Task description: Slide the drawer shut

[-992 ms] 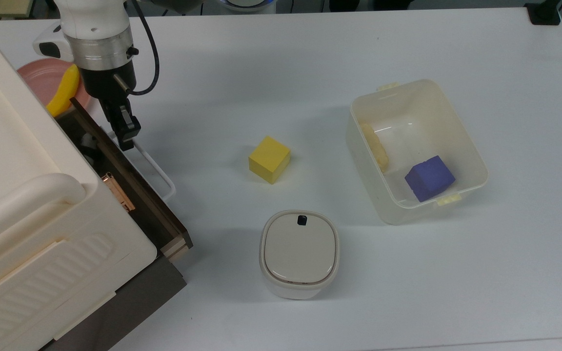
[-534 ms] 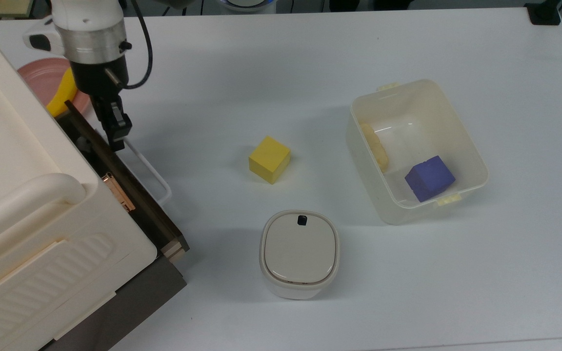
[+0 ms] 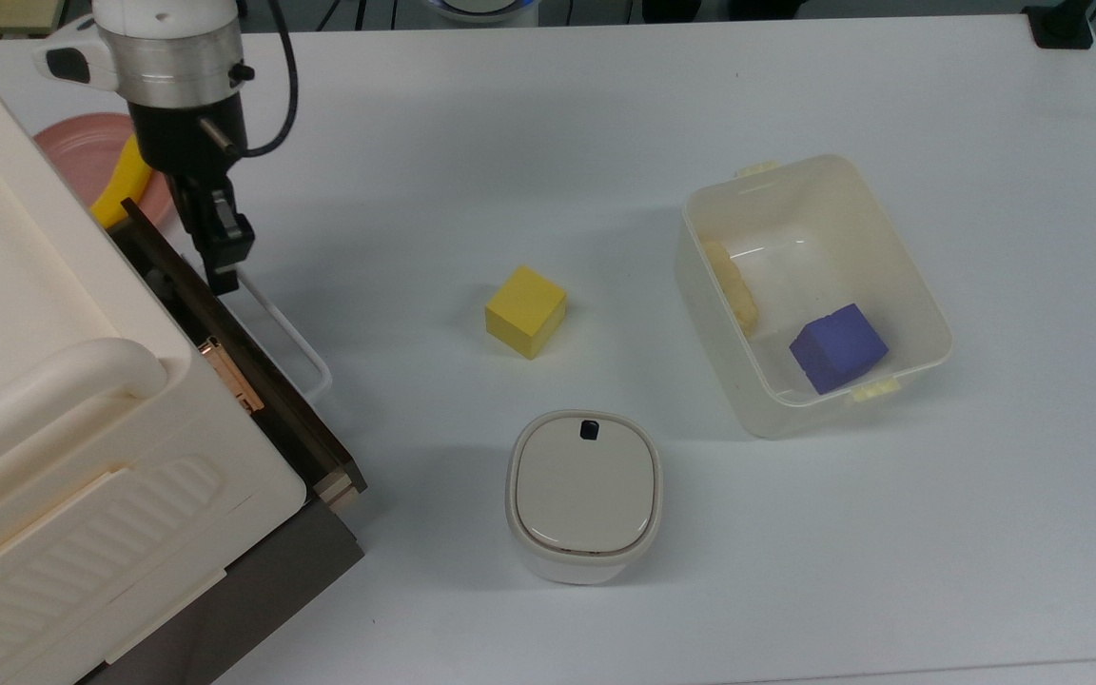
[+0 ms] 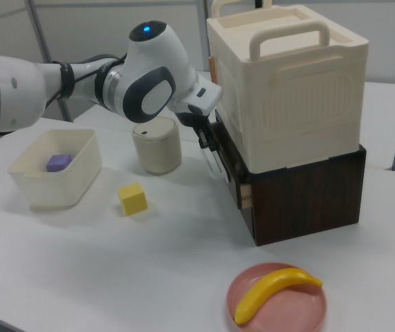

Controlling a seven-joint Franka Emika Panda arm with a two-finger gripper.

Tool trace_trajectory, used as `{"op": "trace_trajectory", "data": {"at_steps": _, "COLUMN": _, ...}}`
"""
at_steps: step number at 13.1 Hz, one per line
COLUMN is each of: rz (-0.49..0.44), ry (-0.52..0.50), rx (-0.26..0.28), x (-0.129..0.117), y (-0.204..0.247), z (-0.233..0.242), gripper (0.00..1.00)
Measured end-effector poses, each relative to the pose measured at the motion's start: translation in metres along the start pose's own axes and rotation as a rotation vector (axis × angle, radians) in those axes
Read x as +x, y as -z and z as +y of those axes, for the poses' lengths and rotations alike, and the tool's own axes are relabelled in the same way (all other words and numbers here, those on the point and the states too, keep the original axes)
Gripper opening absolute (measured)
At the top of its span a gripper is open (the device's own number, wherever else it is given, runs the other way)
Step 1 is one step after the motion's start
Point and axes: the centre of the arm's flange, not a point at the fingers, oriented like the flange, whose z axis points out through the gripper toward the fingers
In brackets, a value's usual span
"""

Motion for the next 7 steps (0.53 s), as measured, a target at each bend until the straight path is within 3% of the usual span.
{"op": "trace_trajectory", "data": {"at_steps": 7, "rz": -0.055, "ry": 0.080, "rx": 0.006, "x": -0.045, "y": -0.018, "z": -0.034, "gripper": 0.01}}
